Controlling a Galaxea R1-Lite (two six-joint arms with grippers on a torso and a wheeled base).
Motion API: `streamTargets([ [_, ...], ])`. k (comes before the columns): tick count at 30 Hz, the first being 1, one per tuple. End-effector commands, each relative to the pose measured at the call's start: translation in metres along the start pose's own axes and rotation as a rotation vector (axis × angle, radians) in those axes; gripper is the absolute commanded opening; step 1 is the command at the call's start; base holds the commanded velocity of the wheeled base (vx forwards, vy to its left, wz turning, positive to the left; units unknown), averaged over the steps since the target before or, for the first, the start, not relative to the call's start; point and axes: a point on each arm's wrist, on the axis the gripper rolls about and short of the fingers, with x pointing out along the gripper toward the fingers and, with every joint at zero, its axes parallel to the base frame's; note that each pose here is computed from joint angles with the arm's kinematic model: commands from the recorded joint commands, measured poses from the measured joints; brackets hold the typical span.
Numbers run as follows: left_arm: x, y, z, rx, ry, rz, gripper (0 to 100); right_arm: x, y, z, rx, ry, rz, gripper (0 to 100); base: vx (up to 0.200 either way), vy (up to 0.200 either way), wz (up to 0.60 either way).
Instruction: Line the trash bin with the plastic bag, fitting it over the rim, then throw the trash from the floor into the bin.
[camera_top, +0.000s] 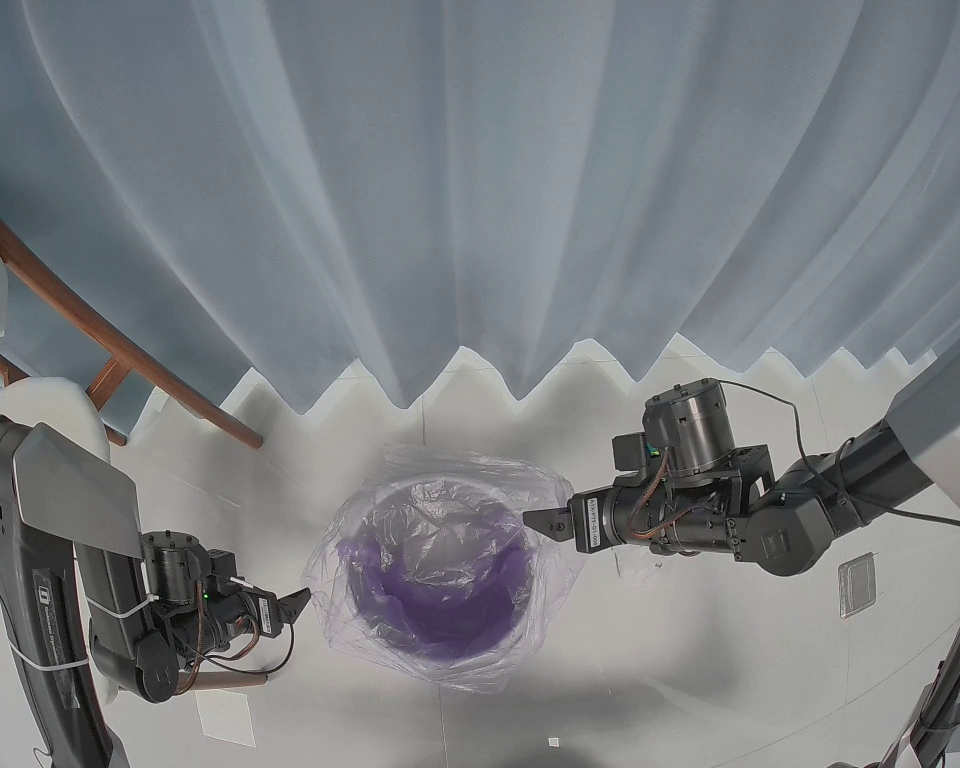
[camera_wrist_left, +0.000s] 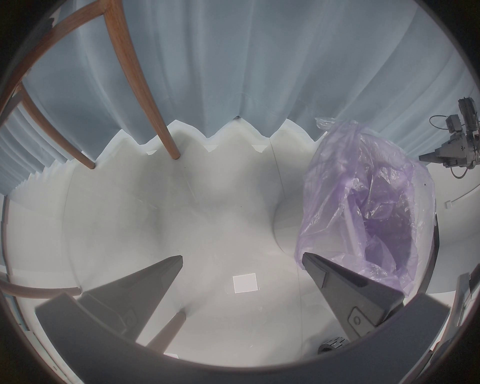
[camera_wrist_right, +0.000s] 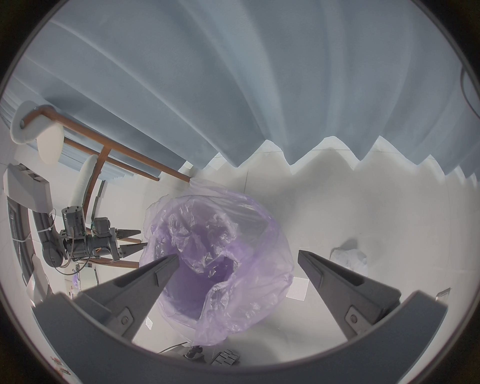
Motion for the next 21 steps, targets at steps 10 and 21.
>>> streamTargets([
  [10,-0.008,-0.005,0.012,0.013,-0.051,-0.014,100,0.002,-0.008,-0.014,0.017,0.048,-0.019,0,0.000,0.000,0.00],
  [21,-0.027,-0.013,0.000,0.028,0.005,-0.040,100,-0.042,-0.048,-0.048,0.096,0.105,-0.062,0,0.000,0.000,0.00],
])
